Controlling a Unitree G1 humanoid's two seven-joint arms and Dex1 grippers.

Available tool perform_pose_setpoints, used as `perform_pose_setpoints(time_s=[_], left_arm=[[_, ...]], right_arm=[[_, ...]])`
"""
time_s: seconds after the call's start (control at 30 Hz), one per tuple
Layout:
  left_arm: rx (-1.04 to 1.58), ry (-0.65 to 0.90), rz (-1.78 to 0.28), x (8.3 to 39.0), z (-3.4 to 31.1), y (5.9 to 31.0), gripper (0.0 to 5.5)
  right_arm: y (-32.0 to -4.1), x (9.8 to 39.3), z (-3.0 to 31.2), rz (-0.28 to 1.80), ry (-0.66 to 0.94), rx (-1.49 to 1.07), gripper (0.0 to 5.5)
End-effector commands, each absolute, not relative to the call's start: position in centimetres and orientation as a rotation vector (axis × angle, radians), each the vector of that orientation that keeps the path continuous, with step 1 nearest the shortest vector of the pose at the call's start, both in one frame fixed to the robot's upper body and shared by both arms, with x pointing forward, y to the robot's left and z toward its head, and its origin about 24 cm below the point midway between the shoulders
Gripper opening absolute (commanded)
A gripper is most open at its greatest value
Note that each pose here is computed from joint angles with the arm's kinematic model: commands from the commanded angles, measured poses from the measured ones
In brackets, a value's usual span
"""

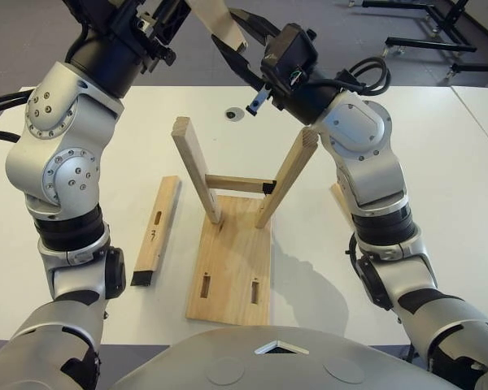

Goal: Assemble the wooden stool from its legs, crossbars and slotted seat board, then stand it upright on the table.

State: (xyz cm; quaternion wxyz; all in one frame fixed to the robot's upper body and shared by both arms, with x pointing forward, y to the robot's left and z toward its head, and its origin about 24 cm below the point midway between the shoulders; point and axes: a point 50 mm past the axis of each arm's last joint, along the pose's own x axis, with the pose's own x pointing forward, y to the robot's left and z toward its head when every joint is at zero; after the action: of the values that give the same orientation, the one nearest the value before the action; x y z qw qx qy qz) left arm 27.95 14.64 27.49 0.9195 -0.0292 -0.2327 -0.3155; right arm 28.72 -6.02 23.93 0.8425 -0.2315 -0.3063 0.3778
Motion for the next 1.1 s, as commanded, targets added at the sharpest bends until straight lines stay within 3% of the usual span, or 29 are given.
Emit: perform_pose_setpoints(time_s=[0.03,0.17,0.4,0.5,0.67,1.1], left_arm=[[-0.050,-0.468,-0.633,28.1,27.5,14.9,2.63],[-0.046,-0.462,-0.563,28.4,27.2,16.3,2.63],[0.275,-0.411,-0.395,29.1,25.1,18.7,2.63],[0.424,-0.367,-0.477,29.3,23.4,17.1,2.63],[0.435,-0.367,-0.631,29.3,22.5,13.7,2.63],[0.351,-0.434,-0.643,30.2,24.8,12.4,2.63]], right_arm=[[-5.7,28.9,24.5,0.791,-0.653,-0.498,1.30],[-5.9,29.1,24.9,0.772,-0.645,-0.417,1.30],[-8.6,30.9,28.2,0.665,-0.558,0.155,1.30],[-8.4,30.7,29.0,0.671,-0.559,0.210,1.30],[-6.8,29.9,29.6,0.725,-0.572,0.229,1.30],[-5.1,28.9,27.6,0.801,-0.510,0.170,1.30]])
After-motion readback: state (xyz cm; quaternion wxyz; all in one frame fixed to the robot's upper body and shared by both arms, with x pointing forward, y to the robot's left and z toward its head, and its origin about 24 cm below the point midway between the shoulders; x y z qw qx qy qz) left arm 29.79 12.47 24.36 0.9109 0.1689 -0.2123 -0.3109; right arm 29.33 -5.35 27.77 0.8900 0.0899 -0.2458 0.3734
